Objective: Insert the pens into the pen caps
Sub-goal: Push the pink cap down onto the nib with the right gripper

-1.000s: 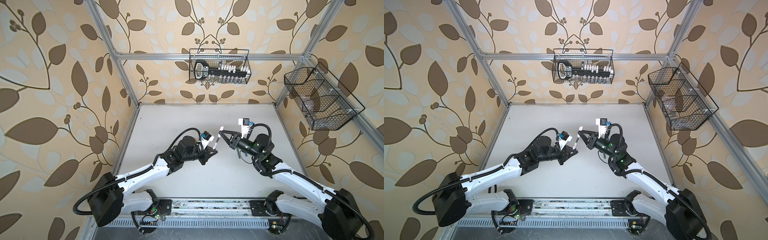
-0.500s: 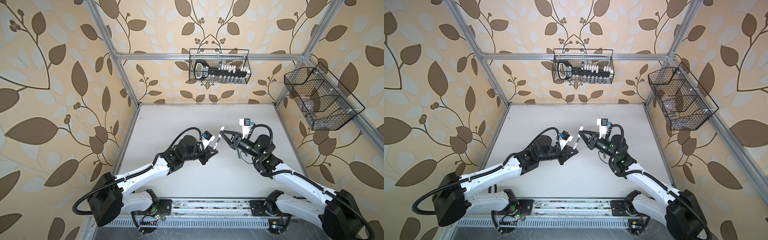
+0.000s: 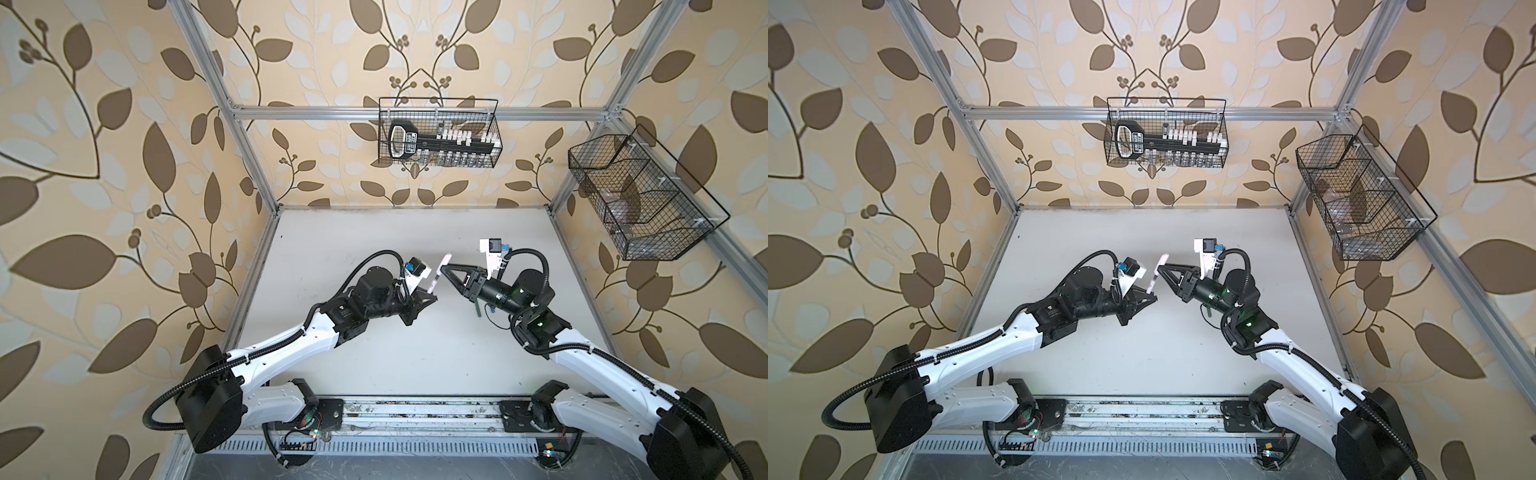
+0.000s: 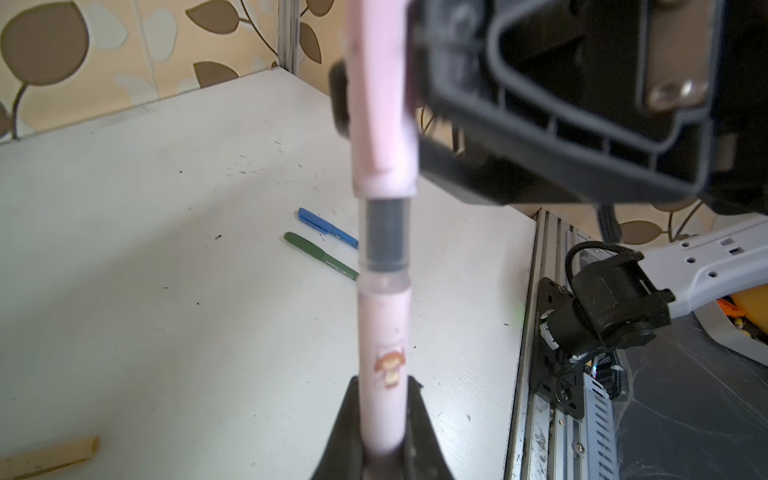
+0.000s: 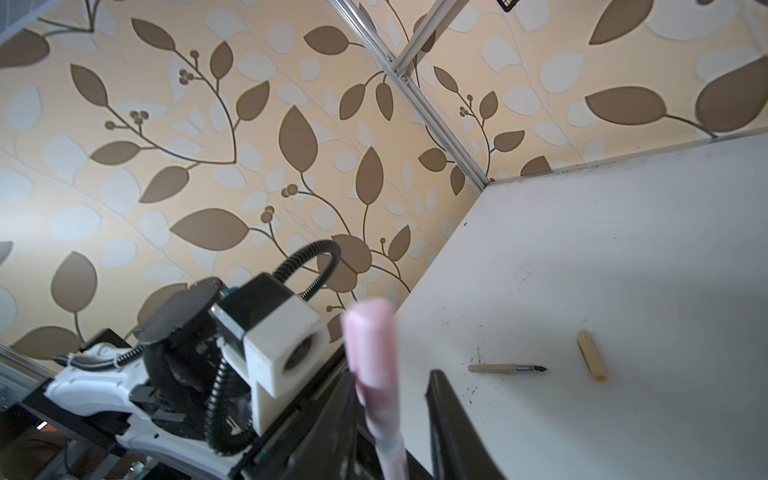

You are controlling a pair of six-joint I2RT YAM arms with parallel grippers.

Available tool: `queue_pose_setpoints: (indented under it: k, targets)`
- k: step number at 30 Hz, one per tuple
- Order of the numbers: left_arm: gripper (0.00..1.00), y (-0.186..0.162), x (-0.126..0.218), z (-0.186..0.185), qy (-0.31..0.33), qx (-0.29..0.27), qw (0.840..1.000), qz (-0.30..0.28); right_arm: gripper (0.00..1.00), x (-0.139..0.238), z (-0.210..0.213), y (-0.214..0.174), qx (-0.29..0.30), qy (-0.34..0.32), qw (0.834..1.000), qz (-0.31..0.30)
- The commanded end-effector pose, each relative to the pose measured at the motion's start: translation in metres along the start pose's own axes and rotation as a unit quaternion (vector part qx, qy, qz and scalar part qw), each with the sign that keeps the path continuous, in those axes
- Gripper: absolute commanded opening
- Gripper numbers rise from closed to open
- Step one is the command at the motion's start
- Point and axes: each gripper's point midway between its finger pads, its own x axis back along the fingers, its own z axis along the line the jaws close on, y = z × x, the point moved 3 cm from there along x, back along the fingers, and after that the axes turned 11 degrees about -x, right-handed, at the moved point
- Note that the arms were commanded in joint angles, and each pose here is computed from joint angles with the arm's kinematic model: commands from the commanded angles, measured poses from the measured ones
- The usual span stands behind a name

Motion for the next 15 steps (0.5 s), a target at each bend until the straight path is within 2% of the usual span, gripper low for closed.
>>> queue_pose_setpoints:
  k: [1, 3, 5, 10, 15]
  targets:
    - [0.00, 0.051, 0.010, -0.007, -0.004, -0.046, 0.996, -0.078, 0.46, 0.005, 0.009, 0.003, 0.025, -0.007, 1.000, 0.010]
    - [0.00, 0.051, 0.009, -0.006, -0.003, -0.045, 0.996, -0.077, 0.53, 0.011, 0.011, 0.004, 0.039, -0.022, 0.999, 0.013]
    - [0.00, 0.049, 0.007, -0.006, -0.006, -0.044, 0.997, -0.070, 0.55, 0.017, 0.012, 0.007, 0.051, -0.034, 0.998, 0.013]
    - [0.00, 0.046, 0.003, -0.009, -0.020, -0.040, 0.997, -0.062, 0.56, 0.023, 0.021, 0.020, 0.058, -0.023, 0.998, 0.017]
    - [0.00, 0.050, 0.000, -0.012, -0.037, -0.041, 0.996, -0.063, 0.58, 0.025, 0.036, 0.022, 0.080, -0.005, 0.995, 0.058]
